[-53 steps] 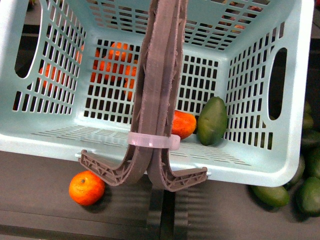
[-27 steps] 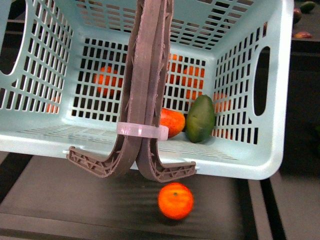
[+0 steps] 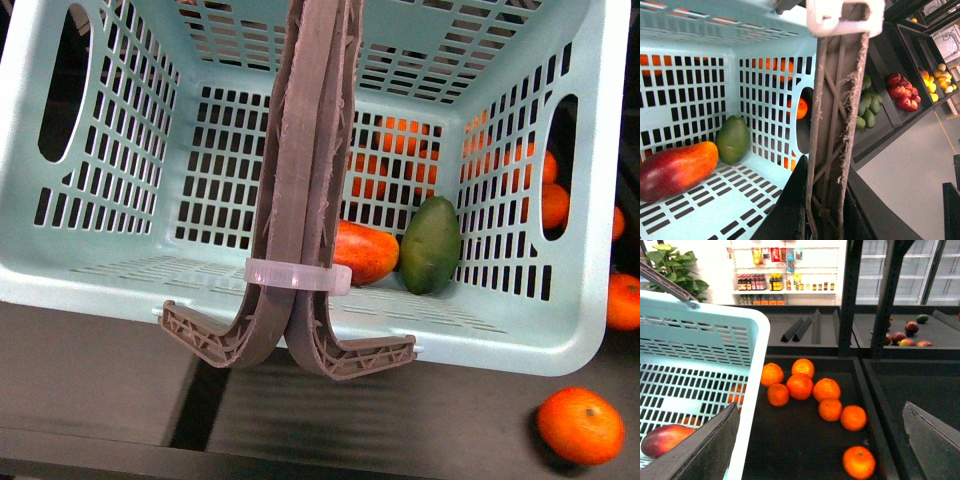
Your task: Pick mango and avocado into basket
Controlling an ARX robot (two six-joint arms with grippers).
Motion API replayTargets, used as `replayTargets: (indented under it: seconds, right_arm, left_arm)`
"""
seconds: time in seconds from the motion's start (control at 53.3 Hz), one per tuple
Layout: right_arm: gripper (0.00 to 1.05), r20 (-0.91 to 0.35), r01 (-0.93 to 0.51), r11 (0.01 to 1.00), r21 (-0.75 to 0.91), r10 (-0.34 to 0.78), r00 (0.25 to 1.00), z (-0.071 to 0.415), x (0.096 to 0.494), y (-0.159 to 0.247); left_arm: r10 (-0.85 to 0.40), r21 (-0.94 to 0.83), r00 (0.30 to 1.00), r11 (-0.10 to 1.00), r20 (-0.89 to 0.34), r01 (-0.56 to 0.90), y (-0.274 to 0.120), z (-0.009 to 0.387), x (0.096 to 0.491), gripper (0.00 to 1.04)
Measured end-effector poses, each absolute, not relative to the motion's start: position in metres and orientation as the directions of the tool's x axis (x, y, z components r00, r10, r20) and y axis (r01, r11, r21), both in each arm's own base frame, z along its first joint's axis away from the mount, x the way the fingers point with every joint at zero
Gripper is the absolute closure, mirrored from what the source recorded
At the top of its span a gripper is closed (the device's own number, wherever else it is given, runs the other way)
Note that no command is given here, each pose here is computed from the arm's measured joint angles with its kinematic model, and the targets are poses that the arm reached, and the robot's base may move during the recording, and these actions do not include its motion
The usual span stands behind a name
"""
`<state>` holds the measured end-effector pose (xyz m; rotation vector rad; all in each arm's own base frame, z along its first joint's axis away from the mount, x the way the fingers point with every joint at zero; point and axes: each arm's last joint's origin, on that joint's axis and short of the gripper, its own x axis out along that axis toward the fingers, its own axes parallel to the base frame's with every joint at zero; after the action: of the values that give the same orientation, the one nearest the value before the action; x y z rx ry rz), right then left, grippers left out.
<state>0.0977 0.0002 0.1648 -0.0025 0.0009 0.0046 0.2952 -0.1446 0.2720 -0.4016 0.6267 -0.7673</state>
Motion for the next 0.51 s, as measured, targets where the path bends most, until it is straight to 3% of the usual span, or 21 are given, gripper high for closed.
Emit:
replayTargets:
  seconds: [0.506]
  right_arm:
    - [0.08, 0.0, -0.008, 1.0, -0.004, 0.008, 1.0, 0.1649, 0.0976, 0.0001]
  left_arm:
    - [-0.728, -0.544, 0.574, 0.674, -0.375, 0.5, -0.1401, 0.2724, 0.2972, 0.92]
